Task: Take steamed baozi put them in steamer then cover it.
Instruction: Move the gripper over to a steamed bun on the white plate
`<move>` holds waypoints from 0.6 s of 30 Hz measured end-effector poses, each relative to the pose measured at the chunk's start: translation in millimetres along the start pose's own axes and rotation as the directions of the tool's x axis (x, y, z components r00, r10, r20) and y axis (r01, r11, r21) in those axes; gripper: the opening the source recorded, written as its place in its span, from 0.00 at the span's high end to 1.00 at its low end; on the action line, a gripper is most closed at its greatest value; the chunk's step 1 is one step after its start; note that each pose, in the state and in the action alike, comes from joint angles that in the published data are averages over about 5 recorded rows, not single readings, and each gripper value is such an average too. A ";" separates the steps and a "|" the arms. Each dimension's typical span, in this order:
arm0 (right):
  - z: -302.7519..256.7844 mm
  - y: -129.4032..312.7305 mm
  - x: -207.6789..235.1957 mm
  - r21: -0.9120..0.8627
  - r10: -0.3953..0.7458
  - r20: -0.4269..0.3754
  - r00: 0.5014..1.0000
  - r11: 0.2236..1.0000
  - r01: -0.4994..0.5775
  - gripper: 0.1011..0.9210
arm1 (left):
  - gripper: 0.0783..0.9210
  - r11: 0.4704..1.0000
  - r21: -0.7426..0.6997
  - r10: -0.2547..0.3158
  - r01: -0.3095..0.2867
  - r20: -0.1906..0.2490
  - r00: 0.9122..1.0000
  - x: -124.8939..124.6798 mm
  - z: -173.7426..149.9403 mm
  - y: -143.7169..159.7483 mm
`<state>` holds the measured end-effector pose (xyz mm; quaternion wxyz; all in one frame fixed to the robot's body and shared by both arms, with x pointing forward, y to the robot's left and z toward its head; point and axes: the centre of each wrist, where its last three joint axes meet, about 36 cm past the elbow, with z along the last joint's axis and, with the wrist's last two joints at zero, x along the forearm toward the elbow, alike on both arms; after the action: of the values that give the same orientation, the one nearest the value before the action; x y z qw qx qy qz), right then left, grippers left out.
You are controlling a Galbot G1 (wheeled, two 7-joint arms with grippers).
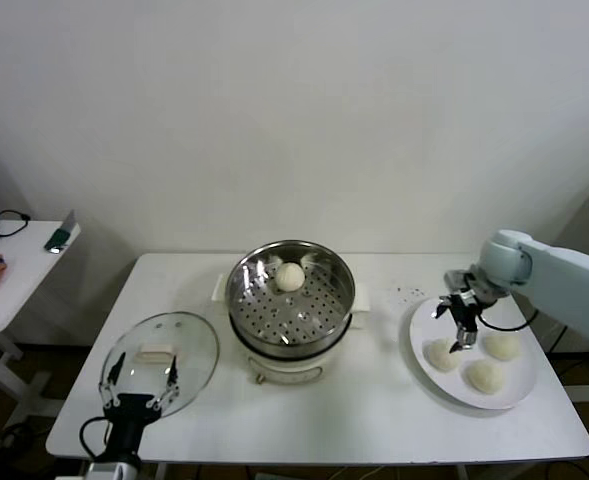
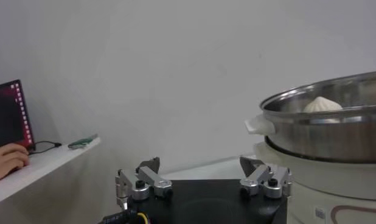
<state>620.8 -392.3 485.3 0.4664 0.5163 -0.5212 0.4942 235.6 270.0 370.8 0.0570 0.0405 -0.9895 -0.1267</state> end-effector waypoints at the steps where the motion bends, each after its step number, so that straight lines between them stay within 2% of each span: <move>1: 1.0 0.7 -3.5 -0.005 -0.004 -0.002 1.000 1.000 0.004 0.12 | 0.12 1.000 -0.001 -0.001 0.001 -0.001 1.000 -0.2 0.4 0.2; 13: 5.4 3.0 -33.1 -0.039 -0.029 -0.012 1.000 0.999 0.028 0.12 | 0.12 1.000 -0.004 -0.002 0.002 -0.017 1.000 0.7 7.5 0.9; 18: 5.4 2.6 -38.0 -0.048 -0.031 -0.006 1.000 0.998 0.030 0.19 | 0.12 1.000 -0.005 0.000 0.000 -0.019 1.000 1.3 8.8 0.2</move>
<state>619.6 -394.8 447.0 0.4879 0.5111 -0.5235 0.4760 233.3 272.2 362.6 0.0666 0.0415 -0.9886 -0.1286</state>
